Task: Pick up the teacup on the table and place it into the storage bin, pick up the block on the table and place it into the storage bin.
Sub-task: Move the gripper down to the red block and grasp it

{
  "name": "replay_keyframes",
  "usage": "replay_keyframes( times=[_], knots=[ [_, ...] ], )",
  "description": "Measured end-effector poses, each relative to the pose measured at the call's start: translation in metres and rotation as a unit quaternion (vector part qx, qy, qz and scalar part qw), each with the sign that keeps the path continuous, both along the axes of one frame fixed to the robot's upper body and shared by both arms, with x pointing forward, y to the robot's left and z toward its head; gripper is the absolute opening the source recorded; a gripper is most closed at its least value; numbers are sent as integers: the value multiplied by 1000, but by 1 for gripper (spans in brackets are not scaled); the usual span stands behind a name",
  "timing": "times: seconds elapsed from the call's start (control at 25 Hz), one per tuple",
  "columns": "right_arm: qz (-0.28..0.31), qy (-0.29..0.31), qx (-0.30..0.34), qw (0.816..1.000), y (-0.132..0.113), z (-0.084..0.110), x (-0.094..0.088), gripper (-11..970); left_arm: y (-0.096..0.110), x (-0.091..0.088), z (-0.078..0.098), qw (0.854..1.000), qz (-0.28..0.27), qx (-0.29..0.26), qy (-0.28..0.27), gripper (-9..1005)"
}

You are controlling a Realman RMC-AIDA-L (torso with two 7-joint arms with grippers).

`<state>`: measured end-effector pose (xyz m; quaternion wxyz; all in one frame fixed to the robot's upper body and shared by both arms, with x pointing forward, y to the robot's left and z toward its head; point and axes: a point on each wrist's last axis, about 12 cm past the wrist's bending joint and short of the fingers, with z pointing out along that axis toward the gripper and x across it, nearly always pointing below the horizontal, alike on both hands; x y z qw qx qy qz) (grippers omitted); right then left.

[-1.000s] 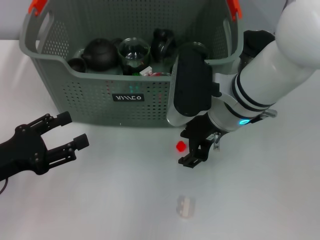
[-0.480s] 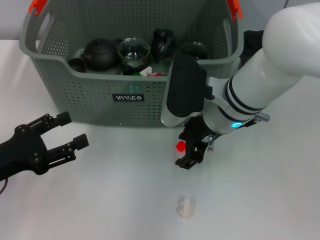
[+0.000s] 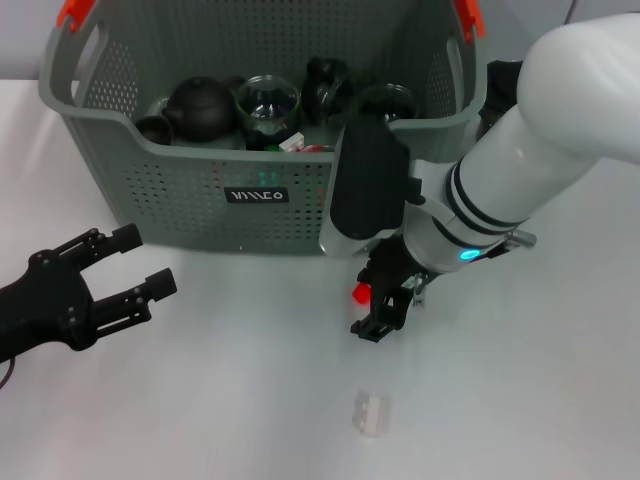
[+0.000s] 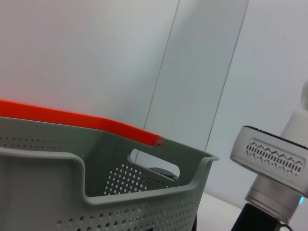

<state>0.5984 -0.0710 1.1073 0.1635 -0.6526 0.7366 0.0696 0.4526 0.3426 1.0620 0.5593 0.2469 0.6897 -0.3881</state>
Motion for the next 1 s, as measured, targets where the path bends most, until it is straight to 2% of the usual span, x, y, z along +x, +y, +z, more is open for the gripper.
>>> replay_keyframes(
  times=[0.44,1.0],
  knots=[
    [11,26,0,1000,4,0,-8,653,0,-1,-1,1000,1,1,0,825],
    [-10,14,8,1000,3,-1,-2,644,-1,1,0,1000,-1,1,-1,825]
  ],
)
